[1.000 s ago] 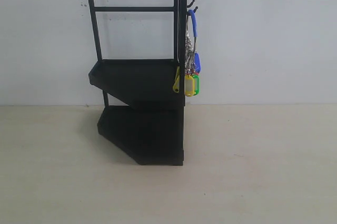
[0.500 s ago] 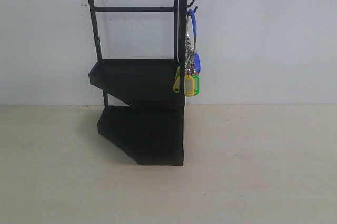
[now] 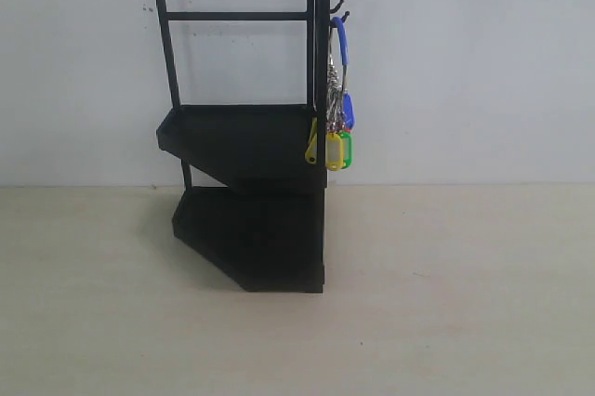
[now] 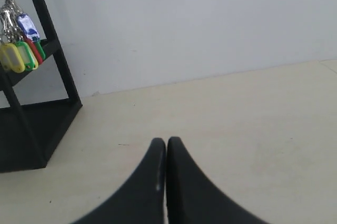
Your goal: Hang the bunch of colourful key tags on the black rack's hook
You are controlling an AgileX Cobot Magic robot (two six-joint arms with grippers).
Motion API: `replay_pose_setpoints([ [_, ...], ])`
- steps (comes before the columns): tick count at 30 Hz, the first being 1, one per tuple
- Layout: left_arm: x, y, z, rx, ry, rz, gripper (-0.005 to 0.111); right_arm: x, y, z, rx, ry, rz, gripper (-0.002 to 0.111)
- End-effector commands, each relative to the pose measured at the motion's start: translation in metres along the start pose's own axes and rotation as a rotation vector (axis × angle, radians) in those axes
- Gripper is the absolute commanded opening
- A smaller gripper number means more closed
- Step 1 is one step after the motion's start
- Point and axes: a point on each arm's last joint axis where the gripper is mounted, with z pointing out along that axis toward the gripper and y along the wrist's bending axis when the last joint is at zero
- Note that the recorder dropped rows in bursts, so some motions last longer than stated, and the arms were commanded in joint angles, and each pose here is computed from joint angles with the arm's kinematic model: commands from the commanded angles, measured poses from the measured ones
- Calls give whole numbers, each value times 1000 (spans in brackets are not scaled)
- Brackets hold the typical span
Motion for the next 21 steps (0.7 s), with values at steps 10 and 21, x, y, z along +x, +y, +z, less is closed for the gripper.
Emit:
replay_pose_setpoints([
  [10, -1, 0, 0, -1, -1, -3, 4, 3, 0, -2, 0, 24, -140, 0],
  [21, -1, 0, 0, -1, -1, -3, 4, 13, -2, -3, 3, 138, -199, 0],
])
